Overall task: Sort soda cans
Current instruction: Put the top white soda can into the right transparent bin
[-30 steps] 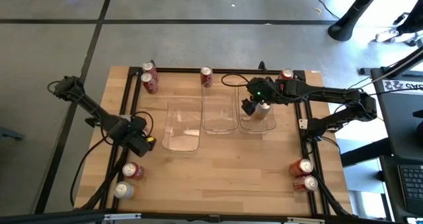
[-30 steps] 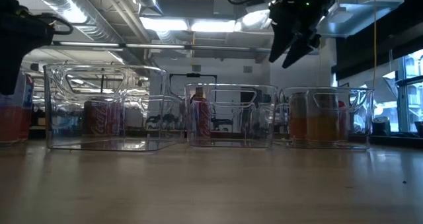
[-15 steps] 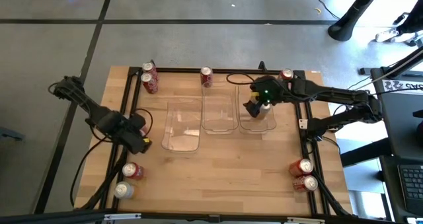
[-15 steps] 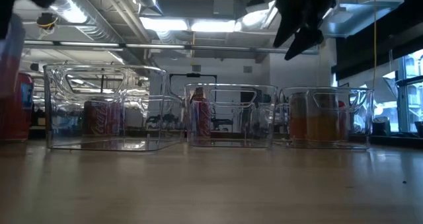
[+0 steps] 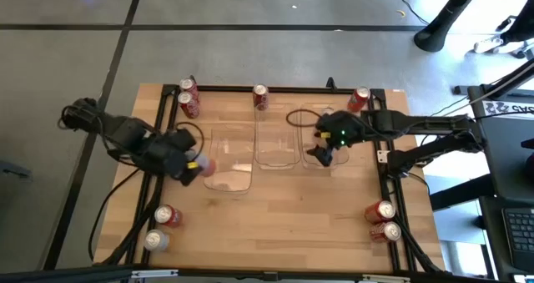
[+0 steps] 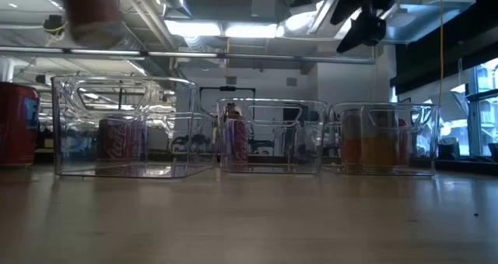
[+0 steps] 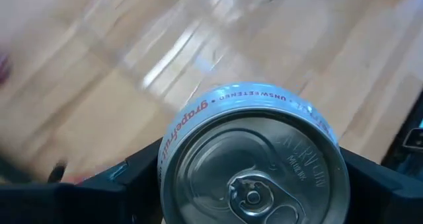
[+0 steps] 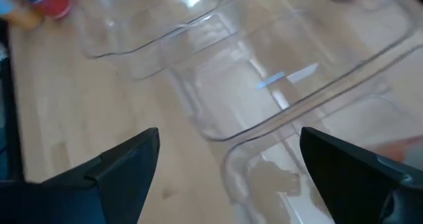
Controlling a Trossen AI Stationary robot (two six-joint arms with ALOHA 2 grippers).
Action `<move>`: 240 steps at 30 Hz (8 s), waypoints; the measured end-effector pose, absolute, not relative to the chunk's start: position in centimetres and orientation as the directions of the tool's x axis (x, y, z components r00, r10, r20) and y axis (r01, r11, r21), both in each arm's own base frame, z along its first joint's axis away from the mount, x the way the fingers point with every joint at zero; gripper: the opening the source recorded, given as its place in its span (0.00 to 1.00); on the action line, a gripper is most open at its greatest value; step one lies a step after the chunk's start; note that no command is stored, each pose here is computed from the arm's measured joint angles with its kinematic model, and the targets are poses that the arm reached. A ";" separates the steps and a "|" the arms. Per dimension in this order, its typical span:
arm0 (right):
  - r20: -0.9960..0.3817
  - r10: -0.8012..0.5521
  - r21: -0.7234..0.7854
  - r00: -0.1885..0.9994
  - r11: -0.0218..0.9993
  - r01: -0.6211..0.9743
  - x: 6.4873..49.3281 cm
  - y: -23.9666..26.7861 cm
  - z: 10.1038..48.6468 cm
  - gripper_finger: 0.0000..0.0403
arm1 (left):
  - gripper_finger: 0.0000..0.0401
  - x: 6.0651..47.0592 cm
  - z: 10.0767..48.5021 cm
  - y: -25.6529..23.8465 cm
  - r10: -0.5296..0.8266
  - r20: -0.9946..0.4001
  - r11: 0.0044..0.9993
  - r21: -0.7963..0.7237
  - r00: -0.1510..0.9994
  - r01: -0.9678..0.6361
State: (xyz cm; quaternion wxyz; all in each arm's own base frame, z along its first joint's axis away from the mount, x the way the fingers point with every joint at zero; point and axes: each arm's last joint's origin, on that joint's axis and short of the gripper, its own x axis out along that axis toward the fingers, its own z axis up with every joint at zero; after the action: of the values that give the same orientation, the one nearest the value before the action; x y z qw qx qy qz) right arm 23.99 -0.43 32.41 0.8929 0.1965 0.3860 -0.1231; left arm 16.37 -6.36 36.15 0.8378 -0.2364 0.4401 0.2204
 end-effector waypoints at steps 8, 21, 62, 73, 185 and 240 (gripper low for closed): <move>-0.735 -0.037 0.253 0.677 0.911 0.325 23.6 4.3 32.3 0.90 | 0.73 24.0 35.4 -7.8 0.101 -0.813 0.930 -0.128 0.574 -0.345; -0.698 -0.043 0.230 0.715 0.932 0.281 21.0 11.9 32.0 0.90 | 0.73 34.2 29.2 -11.3 -0.005 -0.775 0.988 -0.100 0.632 -0.115; -0.479 -0.080 0.213 0.874 0.955 0.204 26.6 14.0 17.1 0.26 | 0.73 38.5 22.7 -10.4 0.023 -0.832 0.997 -0.022 0.554 -0.075; -0.470 -0.075 0.192 0.880 0.964 0.185 28.1 15.0 13.5 0.06 | 0.73 39.2 20.6 -10.4 0.034 -0.854 0.997 -0.009 0.519 -0.081; -0.495 0.003 0.135 0.869 0.988 0.073 33.4 10.7 17.2 0.88 | 0.95 19.6 25.7 -5.7 0.104 -0.437 0.979 -0.114 0.894 -0.170; -0.470 -0.777 -0.057 0.418 0.499 0.865 27.3 -7.1 21.0 0.71 | 0.95 19.7 25.6 -5.0 0.135 -0.448 0.973 -0.110 0.883 -0.205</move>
State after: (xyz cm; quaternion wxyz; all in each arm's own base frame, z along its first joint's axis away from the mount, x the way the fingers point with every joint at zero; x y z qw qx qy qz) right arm 27.30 -7.11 21.02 0.8363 0.0972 0.2241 -0.4909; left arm 19.73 -5.01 25.58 0.9673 -0.0775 0.2248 0.0879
